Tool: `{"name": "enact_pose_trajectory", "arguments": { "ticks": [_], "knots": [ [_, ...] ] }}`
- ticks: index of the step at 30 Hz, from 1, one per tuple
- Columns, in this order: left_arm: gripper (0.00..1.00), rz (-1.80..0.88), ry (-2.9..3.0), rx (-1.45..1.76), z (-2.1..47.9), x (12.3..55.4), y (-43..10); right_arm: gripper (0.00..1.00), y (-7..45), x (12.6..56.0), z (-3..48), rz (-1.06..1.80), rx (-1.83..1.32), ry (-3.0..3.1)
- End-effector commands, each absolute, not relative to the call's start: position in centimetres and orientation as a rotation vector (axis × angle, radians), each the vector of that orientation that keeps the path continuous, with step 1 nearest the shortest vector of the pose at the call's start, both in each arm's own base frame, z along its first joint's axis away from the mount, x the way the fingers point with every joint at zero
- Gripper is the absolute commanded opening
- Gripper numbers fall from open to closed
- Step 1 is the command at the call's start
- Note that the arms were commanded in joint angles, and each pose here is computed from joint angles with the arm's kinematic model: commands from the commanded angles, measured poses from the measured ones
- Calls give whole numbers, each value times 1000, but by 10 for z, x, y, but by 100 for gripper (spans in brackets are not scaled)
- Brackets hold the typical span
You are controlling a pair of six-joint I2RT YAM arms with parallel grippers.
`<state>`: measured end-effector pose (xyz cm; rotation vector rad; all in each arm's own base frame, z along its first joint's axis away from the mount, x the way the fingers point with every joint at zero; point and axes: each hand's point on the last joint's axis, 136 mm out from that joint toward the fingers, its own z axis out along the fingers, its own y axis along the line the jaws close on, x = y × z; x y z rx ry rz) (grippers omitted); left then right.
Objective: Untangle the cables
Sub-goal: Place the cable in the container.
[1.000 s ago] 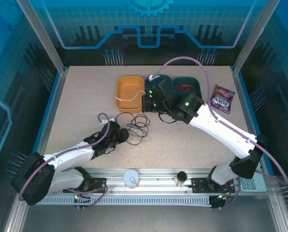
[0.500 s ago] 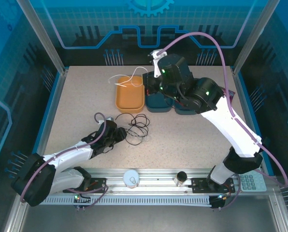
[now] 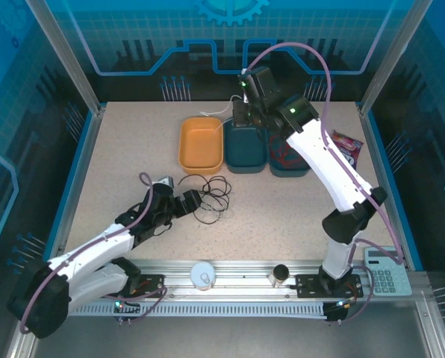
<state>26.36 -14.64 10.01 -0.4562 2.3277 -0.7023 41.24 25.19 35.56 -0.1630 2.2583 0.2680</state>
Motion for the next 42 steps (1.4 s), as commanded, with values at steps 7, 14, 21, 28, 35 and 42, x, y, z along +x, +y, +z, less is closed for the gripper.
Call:
{"name": "enact_pose_trajectory", "arguments": {
  "ticks": [7, 14, 21, 28, 35, 42],
  "knots": [
    [99, -662, 2293, -409, 130, 260, -137, 0, 218, 473, 252, 122, 8, 2486],
    [99, -643, 2312, -401, 129, 261, -136, 0, 183, 482, 186, -29, 153, 2648],
    [99, -635, 2333, -395, 125, 262, -138, 0, 178, 478, 141, -81, 145, 2763],
    [99, -636, 2342, -383, 125, 262, -139, 1, 191, 482, 104, -65, 108, 2831],
    [99, -632, 2355, -365, 124, 259, -139, 8, 186, 477, 93, -143, 101, 2859],
    [99, -628, 2357, -370, 124, 259, -137, 41, 191, 462, 128, -148, 40, 2804]
  ]
}}
